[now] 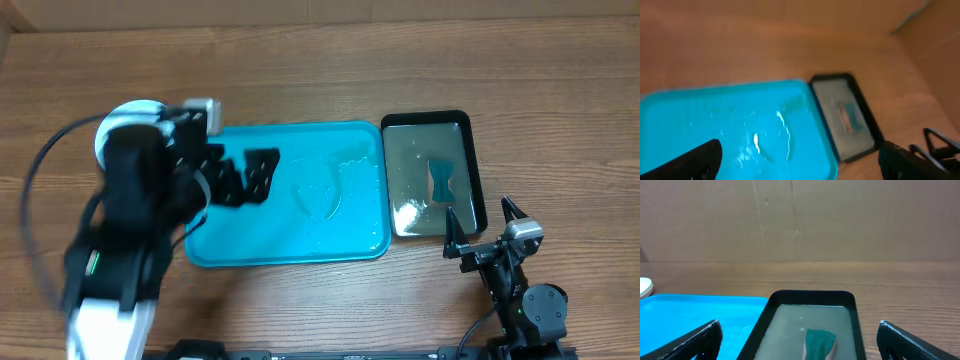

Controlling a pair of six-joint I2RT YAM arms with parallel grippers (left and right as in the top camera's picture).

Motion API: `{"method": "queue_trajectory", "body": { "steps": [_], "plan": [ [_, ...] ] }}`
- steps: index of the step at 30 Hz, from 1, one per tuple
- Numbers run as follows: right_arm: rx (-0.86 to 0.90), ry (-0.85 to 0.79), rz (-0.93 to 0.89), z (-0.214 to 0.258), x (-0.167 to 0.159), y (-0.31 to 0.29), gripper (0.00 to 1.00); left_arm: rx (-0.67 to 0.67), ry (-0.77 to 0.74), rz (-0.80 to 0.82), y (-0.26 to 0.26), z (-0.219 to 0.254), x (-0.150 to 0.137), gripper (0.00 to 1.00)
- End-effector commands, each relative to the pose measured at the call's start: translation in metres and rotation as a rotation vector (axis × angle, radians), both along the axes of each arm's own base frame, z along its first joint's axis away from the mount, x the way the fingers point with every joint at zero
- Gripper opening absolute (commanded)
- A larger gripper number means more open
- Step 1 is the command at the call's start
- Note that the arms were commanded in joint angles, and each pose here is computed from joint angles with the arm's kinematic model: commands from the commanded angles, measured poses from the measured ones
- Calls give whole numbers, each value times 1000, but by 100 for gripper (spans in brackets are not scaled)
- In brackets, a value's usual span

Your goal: Clean dirty plates on tray and stack at the side

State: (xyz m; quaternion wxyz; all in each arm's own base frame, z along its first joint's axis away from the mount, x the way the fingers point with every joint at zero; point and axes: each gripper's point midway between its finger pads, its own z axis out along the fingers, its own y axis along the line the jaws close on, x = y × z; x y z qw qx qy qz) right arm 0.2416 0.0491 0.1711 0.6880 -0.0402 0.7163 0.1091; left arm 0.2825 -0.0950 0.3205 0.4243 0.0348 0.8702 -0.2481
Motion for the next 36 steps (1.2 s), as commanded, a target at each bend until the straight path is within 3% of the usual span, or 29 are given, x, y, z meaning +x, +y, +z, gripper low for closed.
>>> {"method": "queue_trajectory", "body": {
  "steps": [1,9,16,21,31,36],
  "plan": [
    [7,0,1,-2,0,0,100,60,-124,76,18,26,-21,100],
    [7,0,1,-2,0,0,100,134,-157,213,51,20,-76,100],
    [7,0,1,-2,0,0,100,99,-183,301,65,-35,-114,100],
    [7,0,1,-2,0,0,100,60,-314,372,75,-46,-115,100],
    [7,0,1,-2,0,0,100,-31,-808,362,71,10,-94,100],
    [7,0,1,-2,0,0,100,-60,-976,354,70,20,-86,100]
  ]
}}
